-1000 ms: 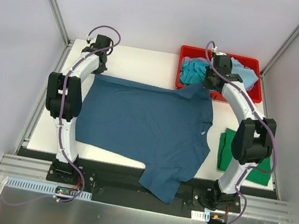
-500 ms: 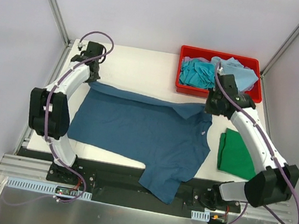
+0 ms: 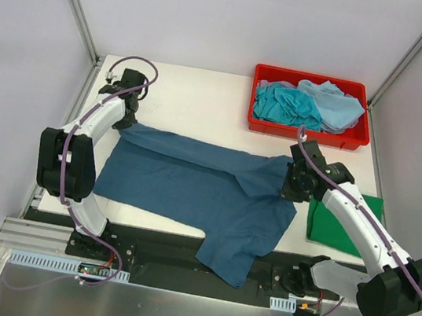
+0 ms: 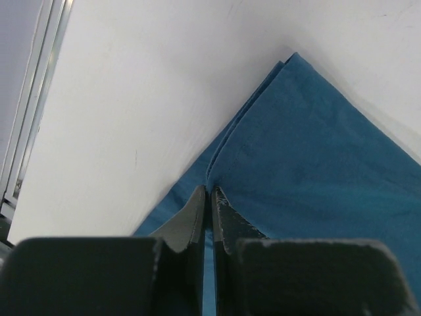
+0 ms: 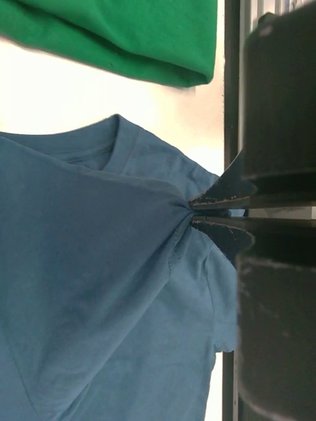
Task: Fold and stack the t-shirts
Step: Fold the flattened tshirt in 1/3 of the way
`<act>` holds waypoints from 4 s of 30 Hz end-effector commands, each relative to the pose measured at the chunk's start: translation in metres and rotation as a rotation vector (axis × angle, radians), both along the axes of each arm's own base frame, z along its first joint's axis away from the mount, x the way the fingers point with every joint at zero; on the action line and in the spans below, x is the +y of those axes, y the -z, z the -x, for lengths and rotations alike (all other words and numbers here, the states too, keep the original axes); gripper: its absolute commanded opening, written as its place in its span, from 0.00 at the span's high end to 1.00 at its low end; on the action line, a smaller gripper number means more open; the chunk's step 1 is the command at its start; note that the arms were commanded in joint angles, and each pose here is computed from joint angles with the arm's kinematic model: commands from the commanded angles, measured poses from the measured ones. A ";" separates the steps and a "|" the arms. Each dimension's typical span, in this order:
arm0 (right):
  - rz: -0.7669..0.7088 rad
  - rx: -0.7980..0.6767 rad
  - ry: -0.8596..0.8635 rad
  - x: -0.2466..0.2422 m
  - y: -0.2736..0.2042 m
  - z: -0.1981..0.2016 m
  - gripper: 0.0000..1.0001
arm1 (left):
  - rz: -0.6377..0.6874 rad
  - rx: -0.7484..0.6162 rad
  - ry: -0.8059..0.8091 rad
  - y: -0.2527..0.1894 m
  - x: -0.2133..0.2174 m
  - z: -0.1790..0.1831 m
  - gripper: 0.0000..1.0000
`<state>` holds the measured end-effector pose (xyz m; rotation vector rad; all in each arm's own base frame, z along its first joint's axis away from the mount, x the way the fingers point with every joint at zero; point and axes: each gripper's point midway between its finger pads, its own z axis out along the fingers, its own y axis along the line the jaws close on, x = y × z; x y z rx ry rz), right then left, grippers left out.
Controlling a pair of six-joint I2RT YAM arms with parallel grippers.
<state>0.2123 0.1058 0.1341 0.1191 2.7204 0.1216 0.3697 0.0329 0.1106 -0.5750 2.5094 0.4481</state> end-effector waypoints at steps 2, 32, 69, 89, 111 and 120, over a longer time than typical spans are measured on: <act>-0.080 0.094 0.032 0.015 0.027 0.025 0.96 | -0.071 0.058 -0.066 0.007 0.016 0.019 1.00; -0.183 -0.146 -0.176 0.059 0.012 -0.086 0.04 | 0.331 0.011 0.071 -0.005 -0.061 -0.023 0.01; 0.126 -0.173 -0.407 0.037 0.001 -0.114 0.01 | 0.331 -0.014 -0.103 0.000 -0.035 -0.001 0.01; 0.096 0.035 -0.446 0.119 0.083 -0.059 0.45 | 0.289 0.163 -0.099 0.063 -0.057 0.073 0.01; 0.196 0.036 -0.373 0.085 0.094 -0.098 0.97 | 0.227 0.168 -0.095 0.066 -0.047 0.070 0.01; -0.024 0.247 -0.458 0.106 0.051 -0.036 1.00 | 0.238 0.158 -0.083 0.061 -0.049 0.069 0.01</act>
